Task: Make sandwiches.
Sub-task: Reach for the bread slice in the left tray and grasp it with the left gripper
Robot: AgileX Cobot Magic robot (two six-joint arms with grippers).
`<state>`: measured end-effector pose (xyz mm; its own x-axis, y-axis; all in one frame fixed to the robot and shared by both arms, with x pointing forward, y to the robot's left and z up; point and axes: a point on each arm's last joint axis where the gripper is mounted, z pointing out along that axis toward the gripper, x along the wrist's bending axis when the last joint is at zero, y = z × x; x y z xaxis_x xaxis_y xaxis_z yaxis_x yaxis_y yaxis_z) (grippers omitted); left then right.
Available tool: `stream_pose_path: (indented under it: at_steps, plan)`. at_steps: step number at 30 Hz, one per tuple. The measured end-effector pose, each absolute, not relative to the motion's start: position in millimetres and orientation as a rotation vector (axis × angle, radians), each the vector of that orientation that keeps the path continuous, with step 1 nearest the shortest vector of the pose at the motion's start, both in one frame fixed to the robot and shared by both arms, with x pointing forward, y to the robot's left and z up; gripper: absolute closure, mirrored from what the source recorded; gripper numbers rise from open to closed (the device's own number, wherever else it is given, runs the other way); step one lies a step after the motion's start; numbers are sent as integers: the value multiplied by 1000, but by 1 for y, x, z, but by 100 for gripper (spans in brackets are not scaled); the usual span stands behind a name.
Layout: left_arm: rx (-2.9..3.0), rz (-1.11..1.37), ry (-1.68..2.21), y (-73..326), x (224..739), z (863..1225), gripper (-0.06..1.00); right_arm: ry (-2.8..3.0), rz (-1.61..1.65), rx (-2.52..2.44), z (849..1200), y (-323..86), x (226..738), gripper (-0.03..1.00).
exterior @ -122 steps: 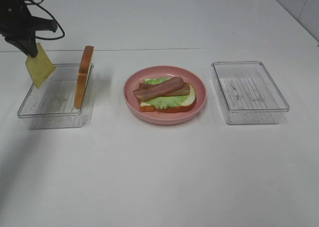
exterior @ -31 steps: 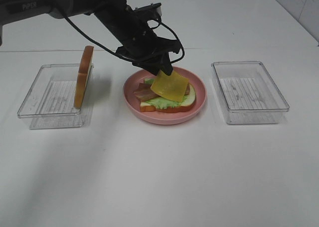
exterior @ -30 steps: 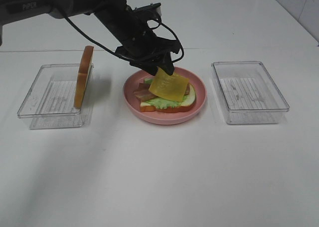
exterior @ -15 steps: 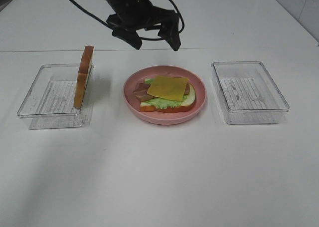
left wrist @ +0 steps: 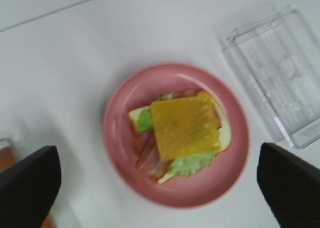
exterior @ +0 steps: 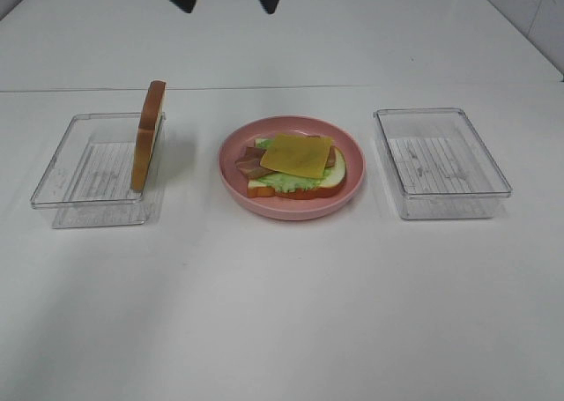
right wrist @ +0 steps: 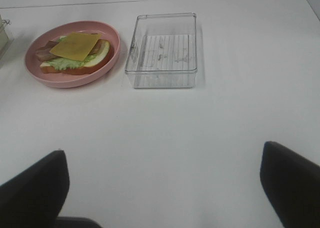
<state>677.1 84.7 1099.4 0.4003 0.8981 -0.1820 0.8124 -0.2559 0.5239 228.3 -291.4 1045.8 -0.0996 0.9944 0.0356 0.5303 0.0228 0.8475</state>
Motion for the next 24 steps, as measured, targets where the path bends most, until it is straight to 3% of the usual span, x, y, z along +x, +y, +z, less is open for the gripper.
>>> stream_pose_path:
  at_steps: [12,18,24]
  plan:
    - [2138,208,1723,158,662,1086,-4,1694,975,1564,1046,-291,228,-1]
    - [2141,196,1742,159,664,1080,-4,1694,975,1564,1046,-291,228,-1]
    - [2176,139,1795,155,676,1047,-4,1694,975,1564,1046,-291,228,-1]
